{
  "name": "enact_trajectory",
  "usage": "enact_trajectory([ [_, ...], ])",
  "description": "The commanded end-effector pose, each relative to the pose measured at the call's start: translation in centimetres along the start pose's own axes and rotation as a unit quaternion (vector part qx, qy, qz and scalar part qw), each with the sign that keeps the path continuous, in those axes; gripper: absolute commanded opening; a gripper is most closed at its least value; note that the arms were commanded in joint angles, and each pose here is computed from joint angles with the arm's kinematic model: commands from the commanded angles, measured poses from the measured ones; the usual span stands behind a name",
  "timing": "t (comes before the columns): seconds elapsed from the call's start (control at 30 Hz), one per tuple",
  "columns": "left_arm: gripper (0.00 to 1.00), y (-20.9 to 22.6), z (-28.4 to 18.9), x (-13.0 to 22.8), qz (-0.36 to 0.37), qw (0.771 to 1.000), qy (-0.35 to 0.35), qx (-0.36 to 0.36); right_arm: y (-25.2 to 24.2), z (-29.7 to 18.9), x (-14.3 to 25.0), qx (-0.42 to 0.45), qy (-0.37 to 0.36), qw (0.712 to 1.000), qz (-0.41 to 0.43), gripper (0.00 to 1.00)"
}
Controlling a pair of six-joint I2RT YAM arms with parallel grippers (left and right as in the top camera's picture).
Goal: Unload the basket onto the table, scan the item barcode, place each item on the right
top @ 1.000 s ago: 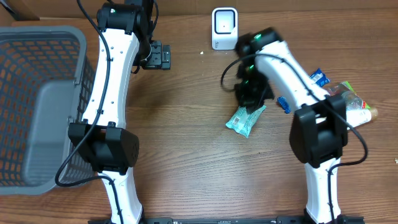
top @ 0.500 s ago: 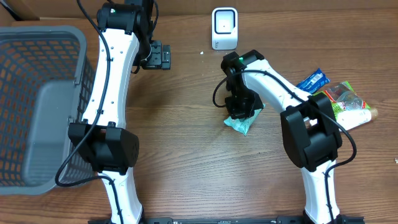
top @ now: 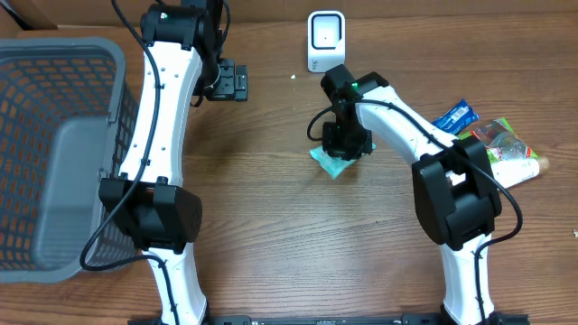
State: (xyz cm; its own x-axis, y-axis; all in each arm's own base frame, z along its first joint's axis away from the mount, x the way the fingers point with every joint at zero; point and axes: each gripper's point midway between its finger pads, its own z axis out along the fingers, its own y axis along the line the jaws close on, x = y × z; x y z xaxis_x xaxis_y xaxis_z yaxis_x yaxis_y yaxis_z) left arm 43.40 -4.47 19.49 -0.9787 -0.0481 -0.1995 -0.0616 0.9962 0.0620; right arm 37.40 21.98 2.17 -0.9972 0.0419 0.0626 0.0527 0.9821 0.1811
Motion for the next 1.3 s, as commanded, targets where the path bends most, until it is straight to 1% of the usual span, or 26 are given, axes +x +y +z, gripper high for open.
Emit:
enact_trajectory([
  [0.0,1.00,-0.3,0.3,0.1,-0.007,1.000,0.004,0.004,2.7,0.5,0.5,-0.093,0.036,0.995,0.032,0.23],
  [0.1,1.00,-0.3,0.3,0.1,-0.007,1.000,0.004,0.004,2.8,0.1,-0.5,-0.114,0.025,0.993,0.027,0.23],
  [0.27,1.00,-0.3,0.3,0.1,-0.007,1.000,0.004,0.004,1.7,-1.6,-1.7,-0.121,0.013,0.992,-0.016,0.23],
  [0.33,1.00,-0.3,0.3,0.1,-0.007,1.000,0.004,0.004,1.7,-2.9,-2.2,-0.134,0.007,0.990,-0.051,0.24],
  [0.4,1.00,-0.3,0.3,0.1,-0.007,1.000,0.004,0.004,1.6,-5.1,-2.6,-0.143,-0.009,0.983,-0.111,0.30],
  [0.43,1.00,-0.3,0.3,0.1,-0.007,1.000,0.004,0.004,1.4,-5.7,-2.8,-0.143,-0.013,0.982,-0.125,0.31],
  [0.5,0.99,-0.3,0.3,0.1,-0.007,1.000,0.004,0.004,0.8,-7.3,-3.3,-0.140,-0.027,0.977,-0.156,0.40],
  [0.53,1.00,-0.3,0.3,0.1,-0.007,1.000,0.004,0.004,0.3,-7.9,-3.6,-0.134,-0.034,0.977,-0.165,0.49],
  [0.57,1.00,-0.3,0.3,0.1,-0.007,1.000,0.004,0.004,-0.3,-8.4,-4.0,-0.129,-0.039,0.976,-0.170,0.65],
  [0.6,1.00,-0.3,0.3,0.1,-0.007,1.000,0.004,0.004,-1.0,-8.6,-4.3,-0.124,-0.043,0.976,-0.174,0.76],
  [0.63,0.99,-0.3,0.3,0.1,-0.007,1.000,0.004,0.004,-1.5,-8.6,-4.5,-0.122,-0.047,0.975,-0.179,0.80],
  [0.67,0.99,-0.3,0.3,0.1,-0.007,1.000,0.004,0.004,-2.1,-8.5,-4.9,-0.117,-0.050,0.974,-0.186,0.81],
  [0.73,1.00,-0.3,0.3,0.1,-0.007,1.000,0.004,0.004,-3.1,-7.9,-5.4,-0.116,-0.055,0.971,-0.204,0.87],
  [0.77,1.00,-0.3,0.3,0.1,-0.007,1.000,0.004,0.004,-3.4,-7.5,-5.6,-0.115,-0.057,0.969,-0.209,0.91],
  [0.8,1.00,-0.3,0.3,0.1,-0.007,1.000,0.004,0.004,-3.8,-6.9,-5.8,-0.114,-0.057,0.968,-0.215,1.00],
  [0.93,1.00,-0.3,0.3,0.1,-0.007,1.000,0.004,0.004,-4.7,-4.1,-5.7,-0.112,-0.051,0.960,-0.253,1.00],
  [1.07,1.00,-0.4,0.3,0.1,-0.006,1.000,0.004,0.004,-5.0,-2.4,-5.7,-0.113,-0.056,0.958,-0.257,0.99],
  [1.27,1.00,-0.3,0.3,0.1,-0.007,1.000,0.004,0.004,-4.0,-0.4,-5.1,-0.149,-0.065,0.950,-0.265,0.96],
])
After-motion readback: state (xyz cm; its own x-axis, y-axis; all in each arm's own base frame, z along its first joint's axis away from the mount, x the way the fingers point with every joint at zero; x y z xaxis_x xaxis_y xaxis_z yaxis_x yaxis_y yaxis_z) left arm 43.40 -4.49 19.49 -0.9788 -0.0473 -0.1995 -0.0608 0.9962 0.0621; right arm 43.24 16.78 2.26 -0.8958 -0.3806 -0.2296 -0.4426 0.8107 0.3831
